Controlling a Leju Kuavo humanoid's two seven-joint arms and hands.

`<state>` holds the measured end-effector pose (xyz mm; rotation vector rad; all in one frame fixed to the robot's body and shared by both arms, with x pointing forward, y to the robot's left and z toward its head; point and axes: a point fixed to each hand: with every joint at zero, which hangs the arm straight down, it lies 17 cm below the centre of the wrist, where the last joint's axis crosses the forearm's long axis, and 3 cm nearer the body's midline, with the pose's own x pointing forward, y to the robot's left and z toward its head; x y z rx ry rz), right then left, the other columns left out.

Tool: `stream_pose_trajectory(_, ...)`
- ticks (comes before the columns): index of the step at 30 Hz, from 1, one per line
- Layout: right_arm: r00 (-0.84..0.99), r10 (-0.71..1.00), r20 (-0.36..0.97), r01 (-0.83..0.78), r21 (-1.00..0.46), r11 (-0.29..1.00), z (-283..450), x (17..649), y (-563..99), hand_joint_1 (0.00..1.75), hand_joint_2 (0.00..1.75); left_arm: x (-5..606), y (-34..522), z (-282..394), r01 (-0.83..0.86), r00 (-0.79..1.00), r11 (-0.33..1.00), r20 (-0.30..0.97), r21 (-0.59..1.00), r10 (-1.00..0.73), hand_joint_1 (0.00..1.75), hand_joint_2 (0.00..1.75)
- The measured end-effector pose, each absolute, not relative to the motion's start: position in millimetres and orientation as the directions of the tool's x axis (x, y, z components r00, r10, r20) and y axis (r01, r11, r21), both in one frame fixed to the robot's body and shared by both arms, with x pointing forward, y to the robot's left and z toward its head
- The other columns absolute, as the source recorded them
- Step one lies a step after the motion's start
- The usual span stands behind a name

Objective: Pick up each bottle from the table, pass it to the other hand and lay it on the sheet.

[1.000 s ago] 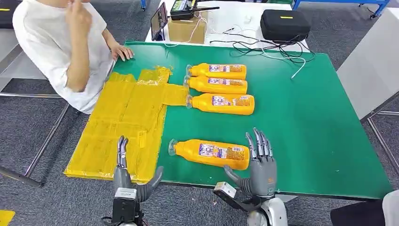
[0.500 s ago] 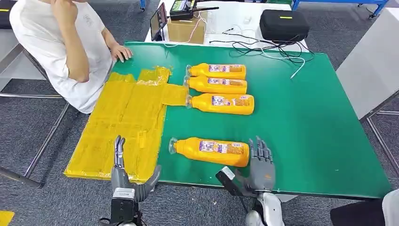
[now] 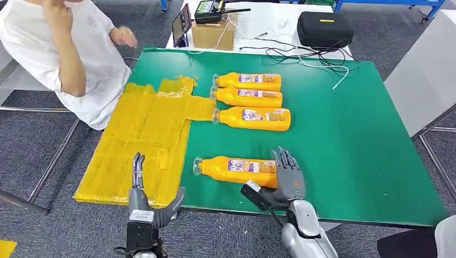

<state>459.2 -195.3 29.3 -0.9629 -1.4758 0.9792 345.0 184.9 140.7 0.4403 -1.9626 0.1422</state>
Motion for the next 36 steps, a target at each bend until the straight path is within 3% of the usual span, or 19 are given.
stream_pose_trajectory(7,-0.149,0.947,0.286,0.072,-0.952,0.299,42,471,-181,0.00,1.75,350,181,147,-0.350,-0.375,0.932,0.898,0.094,-0.231,0.00,1.75)
stream_pose_trajectory(16,-0.045,0.970,0.238,-0.209,-0.952,0.224,10,497,-175,0.00,1.75,356,175,143,-0.309,-0.348,0.947,0.916,0.088,-0.198,0.00,1.75)
stream_pose_trajectory(20,-0.039,0.976,0.216,-0.249,-0.948,0.200,7,504,-172,0.00,1.75,357,175,143,-0.309,-0.346,0.947,0.917,0.088,-0.198,0.00,1.75)
stream_pose_trajectory(21,-0.040,0.976,0.214,-0.255,-0.947,0.197,6,505,-172,1.45,1.75,357,176,143,-0.309,-0.345,0.947,0.917,0.089,-0.198,0.00,1.75)
stream_pose_trajectory(22,-0.038,0.976,0.216,-0.268,-0.943,0.198,5,505,-171,1.75,1.75,357,176,143,-0.309,-0.345,0.947,0.917,0.089,-0.199,0.00,1.75)
stream_pose_trajectory(27,-0.048,0.975,0.218,-0.350,-0.918,0.188,-8,505,-167,1.75,1.75,359,174,143,-0.299,-0.350,0.949,0.915,0.096,-0.203,0.00,1.75)
stream_pose_trajectory(36,-0.068,0.973,0.221,-0.360,-0.915,0.183,-5,513,-165,1.75,1.75,361,173,143,-0.298,-0.354,0.949,0.912,0.099,-0.207,0.00,1.75)
